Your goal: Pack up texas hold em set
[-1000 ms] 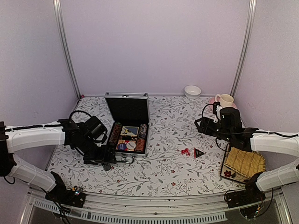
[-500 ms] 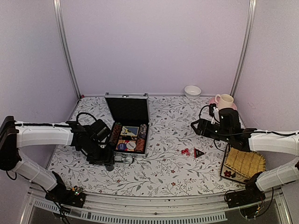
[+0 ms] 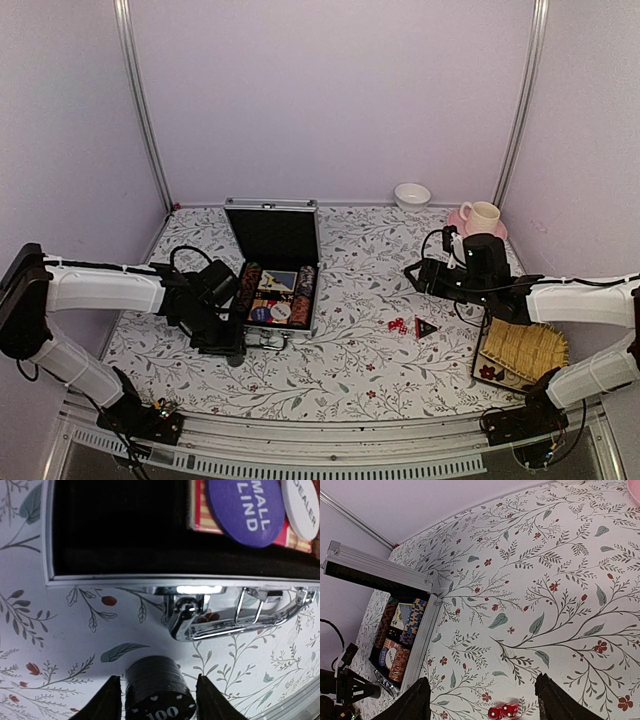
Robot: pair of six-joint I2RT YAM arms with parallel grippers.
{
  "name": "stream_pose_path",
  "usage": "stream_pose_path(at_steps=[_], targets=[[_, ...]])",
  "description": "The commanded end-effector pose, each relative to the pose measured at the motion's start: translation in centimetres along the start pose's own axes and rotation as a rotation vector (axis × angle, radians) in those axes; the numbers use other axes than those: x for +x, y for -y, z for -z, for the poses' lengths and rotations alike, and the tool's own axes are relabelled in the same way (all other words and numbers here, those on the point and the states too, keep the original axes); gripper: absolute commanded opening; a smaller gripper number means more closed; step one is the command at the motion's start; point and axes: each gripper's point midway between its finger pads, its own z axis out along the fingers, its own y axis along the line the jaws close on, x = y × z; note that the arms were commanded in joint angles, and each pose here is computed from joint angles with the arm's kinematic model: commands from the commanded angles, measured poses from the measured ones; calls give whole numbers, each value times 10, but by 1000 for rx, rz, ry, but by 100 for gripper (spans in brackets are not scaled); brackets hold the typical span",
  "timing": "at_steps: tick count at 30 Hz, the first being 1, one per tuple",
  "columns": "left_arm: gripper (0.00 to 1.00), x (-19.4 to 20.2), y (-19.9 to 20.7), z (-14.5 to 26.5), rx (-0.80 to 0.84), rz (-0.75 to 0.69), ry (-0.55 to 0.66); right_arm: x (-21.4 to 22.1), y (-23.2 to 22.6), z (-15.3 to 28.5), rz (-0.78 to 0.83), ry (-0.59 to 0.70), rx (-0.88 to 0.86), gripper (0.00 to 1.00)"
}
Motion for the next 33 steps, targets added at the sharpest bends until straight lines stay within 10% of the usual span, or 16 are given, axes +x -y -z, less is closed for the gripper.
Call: stream_pose_path(at_steps=[1, 12, 25, 33], targets=[[44, 4, 2, -8, 9, -22, -17, -4, -9, -1, -6, 10, -33, 73], [22, -8, 16, -1, 44, -62, 43, -4, -21, -1, -6, -10, -74, 73], [19, -88, 183, 125, 535, -574, 736, 5, -118, 20, -22, -268, -416, 76], [16, -60, 235, 154, 627, -785, 852, 35, -188, 32, 7, -481, -658, 79]])
